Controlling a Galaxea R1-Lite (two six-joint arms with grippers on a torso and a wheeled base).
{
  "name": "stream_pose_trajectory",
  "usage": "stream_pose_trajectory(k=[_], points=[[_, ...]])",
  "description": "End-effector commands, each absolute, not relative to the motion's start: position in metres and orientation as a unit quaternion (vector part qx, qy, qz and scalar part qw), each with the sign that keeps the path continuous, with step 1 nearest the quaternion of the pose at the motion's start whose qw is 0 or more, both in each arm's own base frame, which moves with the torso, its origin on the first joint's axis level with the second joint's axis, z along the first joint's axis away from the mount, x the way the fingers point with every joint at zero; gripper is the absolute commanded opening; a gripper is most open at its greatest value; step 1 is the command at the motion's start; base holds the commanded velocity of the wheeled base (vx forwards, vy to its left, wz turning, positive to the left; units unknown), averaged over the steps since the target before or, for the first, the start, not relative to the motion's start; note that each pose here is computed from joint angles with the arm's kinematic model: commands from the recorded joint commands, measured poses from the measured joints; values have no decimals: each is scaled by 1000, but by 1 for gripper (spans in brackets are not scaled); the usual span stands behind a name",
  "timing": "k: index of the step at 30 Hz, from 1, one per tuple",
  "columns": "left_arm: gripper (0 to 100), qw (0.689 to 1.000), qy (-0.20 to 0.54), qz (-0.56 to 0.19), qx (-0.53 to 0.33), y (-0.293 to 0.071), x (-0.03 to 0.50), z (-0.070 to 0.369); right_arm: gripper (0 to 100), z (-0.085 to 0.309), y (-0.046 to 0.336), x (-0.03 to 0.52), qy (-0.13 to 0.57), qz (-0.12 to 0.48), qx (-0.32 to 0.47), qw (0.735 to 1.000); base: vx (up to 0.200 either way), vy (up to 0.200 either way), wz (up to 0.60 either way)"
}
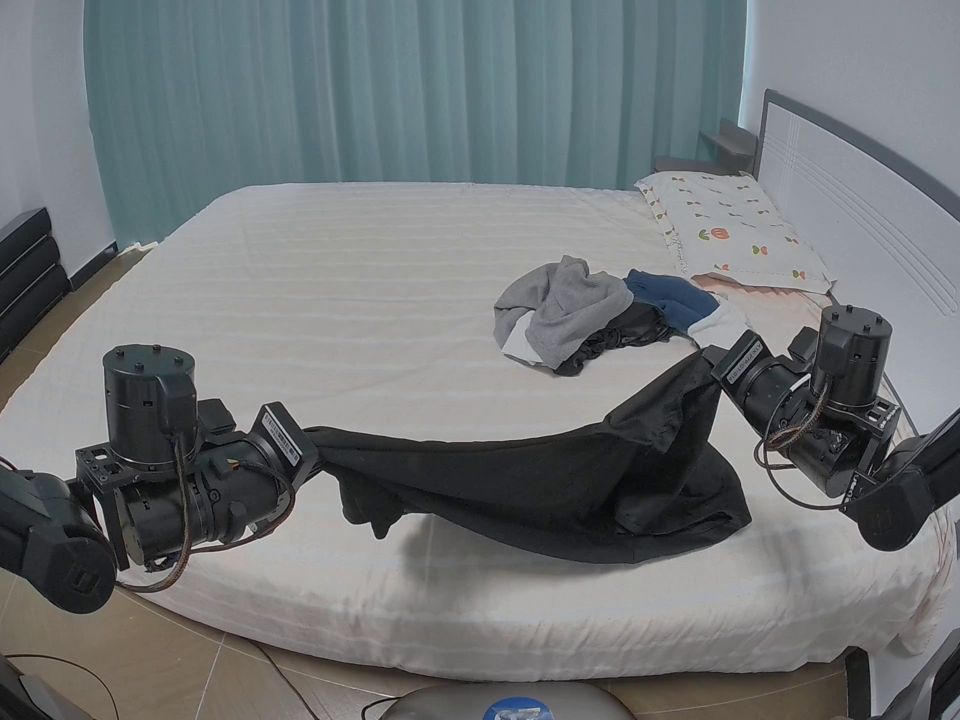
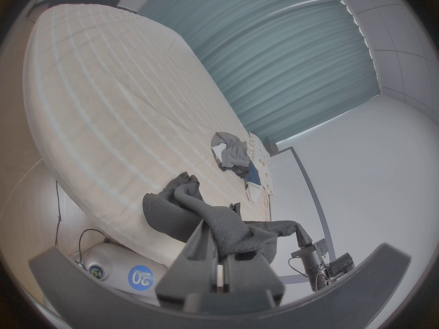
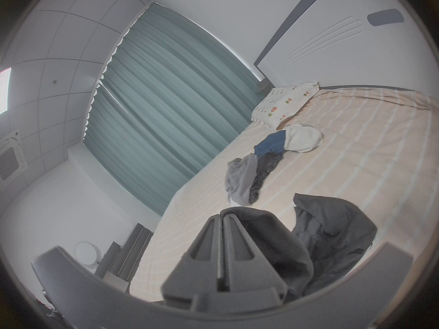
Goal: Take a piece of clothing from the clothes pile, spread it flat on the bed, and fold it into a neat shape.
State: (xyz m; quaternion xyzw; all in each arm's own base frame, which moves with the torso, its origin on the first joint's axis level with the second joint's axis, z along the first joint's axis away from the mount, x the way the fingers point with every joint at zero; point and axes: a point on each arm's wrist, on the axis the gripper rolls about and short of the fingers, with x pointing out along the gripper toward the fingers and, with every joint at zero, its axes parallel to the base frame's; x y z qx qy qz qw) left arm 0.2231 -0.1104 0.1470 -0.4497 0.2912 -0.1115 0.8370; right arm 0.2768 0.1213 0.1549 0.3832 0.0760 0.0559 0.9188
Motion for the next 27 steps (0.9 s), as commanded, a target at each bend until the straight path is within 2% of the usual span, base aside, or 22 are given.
stream_pose_trajectory(k=[1,27], points=[[0,838,286,-112,-451,-109,223,149,0,160,121,275,51,69,392,916,0,200,0],[0,840,268,-112,-458,-102,220,158,0,164,122,274,41,86,416,904,0,200,0]])
